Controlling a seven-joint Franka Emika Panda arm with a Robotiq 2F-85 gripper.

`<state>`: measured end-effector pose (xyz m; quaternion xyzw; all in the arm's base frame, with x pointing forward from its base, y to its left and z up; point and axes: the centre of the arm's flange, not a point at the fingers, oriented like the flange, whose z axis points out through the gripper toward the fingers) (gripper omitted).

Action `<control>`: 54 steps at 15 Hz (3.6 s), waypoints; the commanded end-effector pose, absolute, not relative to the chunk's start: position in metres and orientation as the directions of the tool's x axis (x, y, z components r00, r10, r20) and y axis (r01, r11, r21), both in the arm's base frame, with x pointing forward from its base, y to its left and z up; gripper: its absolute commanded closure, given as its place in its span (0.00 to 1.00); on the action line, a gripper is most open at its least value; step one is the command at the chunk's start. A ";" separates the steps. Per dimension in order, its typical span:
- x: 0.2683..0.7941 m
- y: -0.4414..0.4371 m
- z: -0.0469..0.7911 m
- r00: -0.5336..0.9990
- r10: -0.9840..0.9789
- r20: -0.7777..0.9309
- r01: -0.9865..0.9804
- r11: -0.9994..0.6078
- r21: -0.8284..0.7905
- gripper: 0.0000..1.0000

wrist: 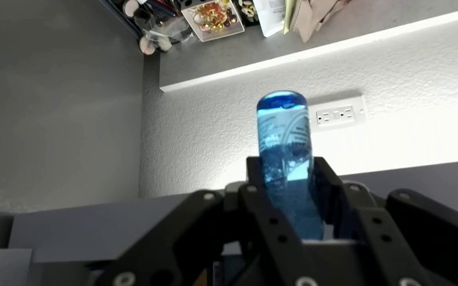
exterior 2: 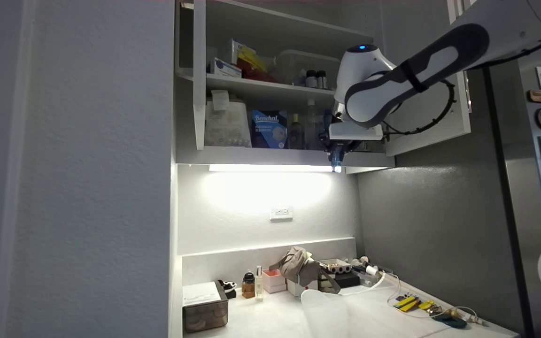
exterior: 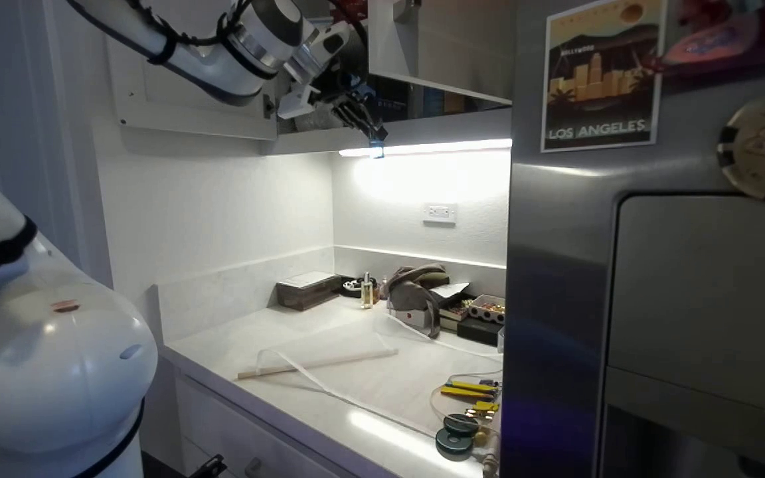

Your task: Place the blue bottle on the bottom shelf of the open upper cabinet

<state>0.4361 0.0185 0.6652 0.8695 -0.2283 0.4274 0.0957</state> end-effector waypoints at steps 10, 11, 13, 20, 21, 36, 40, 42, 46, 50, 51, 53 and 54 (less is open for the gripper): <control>0.524 0.023 0.753 0.502 -0.350 0.791 -0.490 -0.869 -0.074 0.91; 0.528 0.024 0.758 0.511 -0.358 0.782 -0.496 -0.865 -0.072 0.91; 0.533 0.027 0.767 0.521 -0.370 0.769 -0.507 -0.859 -0.070 0.91; 0.559 0.035 0.789 0.523 -0.390 0.758 -0.519 -0.851 -0.079 0.91; 0.566 0.036 0.789 0.524 -0.391 0.756 -0.516 -0.852 -0.082 0.91; 0.628 0.044 0.768 0.565 -0.383 0.731 -0.523 -0.851 -0.041 0.91; 0.631 0.041 0.769 0.576 -0.394 0.716 -0.532 -0.846 -0.038 0.33; 0.632 0.040 0.766 0.582 -0.397 0.710 -0.538 -0.842 -0.031 0.18; 0.633 0.041 0.767 0.591 -0.405 0.698 -0.542 -0.840 -0.028 0.00; 0.624 0.038 0.776 0.626 -0.406 0.666 -0.544 -0.839 0.001 0.00; 0.620 0.037 0.779 0.633 -0.406 0.659 -0.546 -0.838 0.009 0.00; 0.613 0.036 0.784 0.647 -0.399 0.649 -0.543 -0.839 0.025 0.00; 0.609 0.036 0.786 0.652 -0.397 0.646 -0.541 -0.841 0.029 0.00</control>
